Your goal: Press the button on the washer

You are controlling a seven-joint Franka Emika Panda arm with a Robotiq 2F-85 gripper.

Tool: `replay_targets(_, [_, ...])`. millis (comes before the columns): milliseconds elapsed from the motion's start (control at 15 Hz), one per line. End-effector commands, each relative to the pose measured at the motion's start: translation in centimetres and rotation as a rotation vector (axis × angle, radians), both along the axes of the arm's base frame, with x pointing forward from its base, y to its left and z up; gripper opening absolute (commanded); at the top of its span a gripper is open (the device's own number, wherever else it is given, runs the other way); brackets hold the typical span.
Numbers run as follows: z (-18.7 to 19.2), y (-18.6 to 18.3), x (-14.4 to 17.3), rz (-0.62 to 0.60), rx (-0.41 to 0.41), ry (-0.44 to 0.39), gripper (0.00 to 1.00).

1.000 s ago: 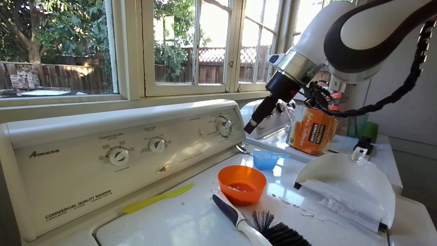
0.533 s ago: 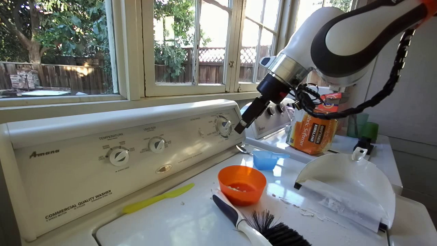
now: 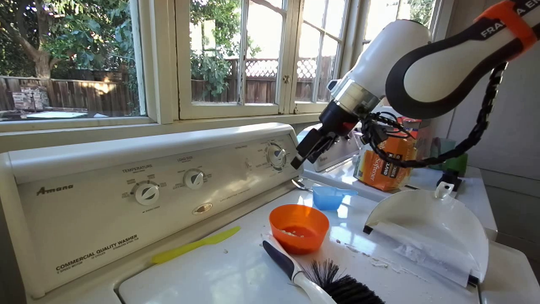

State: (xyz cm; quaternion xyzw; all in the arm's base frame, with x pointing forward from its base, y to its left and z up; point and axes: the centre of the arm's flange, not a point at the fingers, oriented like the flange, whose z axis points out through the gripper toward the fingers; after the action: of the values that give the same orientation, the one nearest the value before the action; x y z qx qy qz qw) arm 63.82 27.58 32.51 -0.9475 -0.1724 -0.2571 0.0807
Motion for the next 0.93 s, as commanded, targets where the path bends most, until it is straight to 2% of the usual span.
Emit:
replay_targets(0, [-0.6,2.5,0.6,-0.072,0.004,-0.037,1.00])
replay_targets(333, [-0.9,4.7,2.0,-0.092,0.012,-0.057,1.00])
replay_targets(867, [-2.5,6.1,5.3,-0.120,0.024,-0.097,1.00])
